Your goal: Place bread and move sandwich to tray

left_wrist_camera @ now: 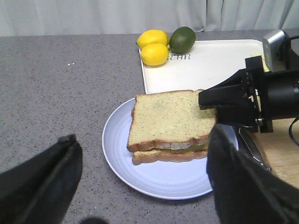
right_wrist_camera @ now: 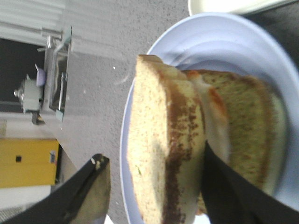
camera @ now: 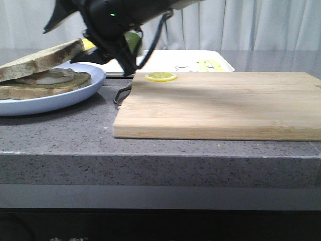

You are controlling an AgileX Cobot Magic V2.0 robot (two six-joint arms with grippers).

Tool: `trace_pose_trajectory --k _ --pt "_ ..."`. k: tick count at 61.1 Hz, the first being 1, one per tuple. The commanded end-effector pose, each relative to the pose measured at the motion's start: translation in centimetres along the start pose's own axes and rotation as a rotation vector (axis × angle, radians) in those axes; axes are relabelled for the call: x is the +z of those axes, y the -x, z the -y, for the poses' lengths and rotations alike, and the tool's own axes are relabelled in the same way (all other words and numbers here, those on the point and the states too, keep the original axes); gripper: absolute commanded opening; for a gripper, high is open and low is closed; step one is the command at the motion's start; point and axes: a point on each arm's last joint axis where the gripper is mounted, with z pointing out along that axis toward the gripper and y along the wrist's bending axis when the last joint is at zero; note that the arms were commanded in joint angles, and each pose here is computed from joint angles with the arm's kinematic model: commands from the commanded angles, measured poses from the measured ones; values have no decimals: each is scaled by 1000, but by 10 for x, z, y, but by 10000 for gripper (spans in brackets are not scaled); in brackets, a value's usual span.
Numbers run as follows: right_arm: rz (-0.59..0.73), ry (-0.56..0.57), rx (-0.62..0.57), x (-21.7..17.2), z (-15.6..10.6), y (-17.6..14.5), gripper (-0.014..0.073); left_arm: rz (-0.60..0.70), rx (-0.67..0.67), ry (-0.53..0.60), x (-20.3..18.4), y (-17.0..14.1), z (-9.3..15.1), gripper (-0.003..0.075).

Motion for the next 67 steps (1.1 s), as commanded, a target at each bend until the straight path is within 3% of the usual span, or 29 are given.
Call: trace_pose_trajectory --k 1,8,23,36,43,53,67 --pt "-10 94 -82 -32 -33 17 439 75 2 -9 -2 13 1 544" --pt "-16 65 -177 -51 -32 30 439 74 2 -8 -2 13 1 544" --pt "43 -42 -501 -119 -68 36 439 72 2 -8 -2 13 1 544" --pt "50 -359 -760 -199 -88 22 439 72 2 -8 -2 13 1 544" --pt "69 -498 -800 -240 -94 12 439 72 2 -8 -2 13 1 544" --pt "115 -486 -828 -279 -97 -13 439 81 2 -9 -2 13 1 544" --pt "215 -438 -857 -314 -73 -52 439 94 2 -9 -2 15 1 544"
